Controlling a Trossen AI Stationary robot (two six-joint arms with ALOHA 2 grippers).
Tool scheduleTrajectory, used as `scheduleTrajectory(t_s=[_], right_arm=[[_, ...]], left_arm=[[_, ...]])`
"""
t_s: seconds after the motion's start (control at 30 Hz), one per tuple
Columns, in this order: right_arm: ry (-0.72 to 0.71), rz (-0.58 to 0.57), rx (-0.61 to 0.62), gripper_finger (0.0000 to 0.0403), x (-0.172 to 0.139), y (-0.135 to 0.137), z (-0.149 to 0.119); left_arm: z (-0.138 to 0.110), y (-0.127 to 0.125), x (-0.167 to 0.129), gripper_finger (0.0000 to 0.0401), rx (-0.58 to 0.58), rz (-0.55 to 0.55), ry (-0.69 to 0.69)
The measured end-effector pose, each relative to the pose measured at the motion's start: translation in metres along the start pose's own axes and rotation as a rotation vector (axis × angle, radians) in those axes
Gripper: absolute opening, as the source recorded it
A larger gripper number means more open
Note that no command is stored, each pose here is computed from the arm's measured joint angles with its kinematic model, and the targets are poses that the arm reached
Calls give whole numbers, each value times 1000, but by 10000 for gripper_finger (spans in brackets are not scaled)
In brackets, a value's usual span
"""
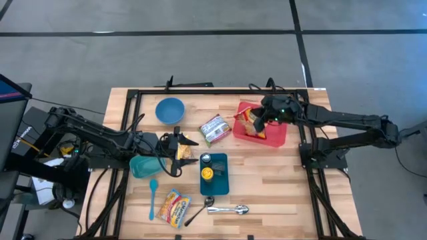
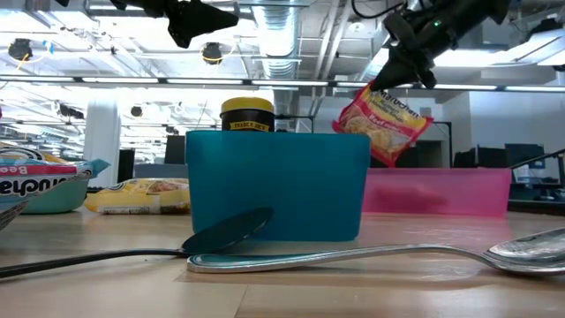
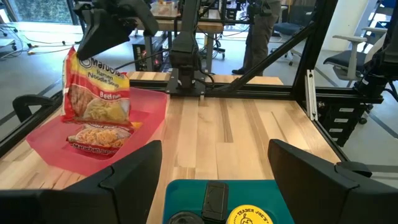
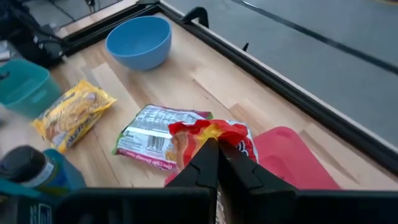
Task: Pick & Place Food Item
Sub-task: Put the red noodle pack into the red bin
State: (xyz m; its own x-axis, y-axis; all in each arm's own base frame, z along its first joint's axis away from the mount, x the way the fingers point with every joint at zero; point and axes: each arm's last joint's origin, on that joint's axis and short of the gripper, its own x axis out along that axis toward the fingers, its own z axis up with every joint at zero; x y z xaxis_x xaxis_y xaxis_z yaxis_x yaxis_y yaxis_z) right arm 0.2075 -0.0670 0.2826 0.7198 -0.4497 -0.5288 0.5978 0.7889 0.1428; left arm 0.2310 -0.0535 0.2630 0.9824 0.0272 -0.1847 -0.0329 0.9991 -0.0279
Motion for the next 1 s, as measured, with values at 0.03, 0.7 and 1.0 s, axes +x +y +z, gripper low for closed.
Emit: scheduleTrajectory(t_s=[0.03, 0.7, 1.0], right_arm=[[0, -3, 21, 0, 0, -1, 0], [95, -192, 432, 0, 42, -34, -6], [90, -173, 584, 0, 45, -49, -1]], left_arm=[[0, 0, 0, 290, 0, 0, 0], [0, 0, 0, 290, 0, 0, 0], [0, 0, 0, 290, 0, 0, 1]])
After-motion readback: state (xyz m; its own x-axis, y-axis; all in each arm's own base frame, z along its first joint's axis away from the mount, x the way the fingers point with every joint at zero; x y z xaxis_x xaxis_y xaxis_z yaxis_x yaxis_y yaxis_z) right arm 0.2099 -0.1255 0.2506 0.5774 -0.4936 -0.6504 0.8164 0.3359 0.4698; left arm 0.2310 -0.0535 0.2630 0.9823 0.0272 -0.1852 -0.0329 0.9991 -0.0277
